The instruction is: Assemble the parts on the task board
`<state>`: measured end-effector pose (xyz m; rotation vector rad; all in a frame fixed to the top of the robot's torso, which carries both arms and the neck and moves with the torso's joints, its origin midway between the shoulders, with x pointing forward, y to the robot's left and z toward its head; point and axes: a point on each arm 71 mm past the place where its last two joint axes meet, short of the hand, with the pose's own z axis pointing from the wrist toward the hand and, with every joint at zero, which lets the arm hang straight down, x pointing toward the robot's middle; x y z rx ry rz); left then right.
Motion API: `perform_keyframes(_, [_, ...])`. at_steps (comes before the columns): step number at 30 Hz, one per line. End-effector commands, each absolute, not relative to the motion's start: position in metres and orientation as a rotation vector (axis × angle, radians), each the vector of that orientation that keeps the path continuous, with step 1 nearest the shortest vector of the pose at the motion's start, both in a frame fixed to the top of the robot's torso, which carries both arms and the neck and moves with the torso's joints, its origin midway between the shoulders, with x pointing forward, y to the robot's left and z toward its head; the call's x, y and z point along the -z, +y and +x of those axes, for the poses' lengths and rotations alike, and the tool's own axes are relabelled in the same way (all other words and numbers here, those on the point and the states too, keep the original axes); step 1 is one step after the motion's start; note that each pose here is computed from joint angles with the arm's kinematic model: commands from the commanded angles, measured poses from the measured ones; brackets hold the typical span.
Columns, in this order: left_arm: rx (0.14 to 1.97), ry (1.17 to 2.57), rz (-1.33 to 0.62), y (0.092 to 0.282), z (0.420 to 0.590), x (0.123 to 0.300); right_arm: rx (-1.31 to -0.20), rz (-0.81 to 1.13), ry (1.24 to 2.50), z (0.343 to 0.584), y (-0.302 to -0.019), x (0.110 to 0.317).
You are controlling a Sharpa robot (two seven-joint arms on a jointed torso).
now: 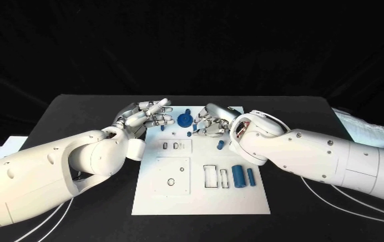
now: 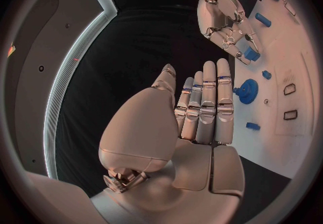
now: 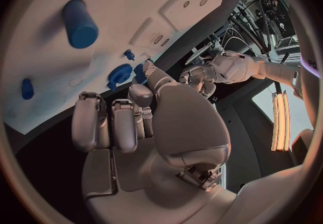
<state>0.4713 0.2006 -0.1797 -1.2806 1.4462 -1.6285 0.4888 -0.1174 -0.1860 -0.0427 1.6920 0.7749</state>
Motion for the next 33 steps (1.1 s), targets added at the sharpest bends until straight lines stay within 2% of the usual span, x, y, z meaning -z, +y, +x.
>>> perform_keyframes(1, [1.65,1.442,-1.272,0.2,0.471,0.178,-0.695,-0.118,1.719,0.486,-0.109,0.192])
perform_keyframes(17, [1.648,1.439,-1.272,0.2,0.471,0.178,-0.706,-0.214,1.749,0.473,-0.073,0.211])
perform_keyframes(33, [1.651,1.442,-1.271,0.199,0.471,0.178,-0.684,-0.243,1.76,0.471,-0.066,0.217])
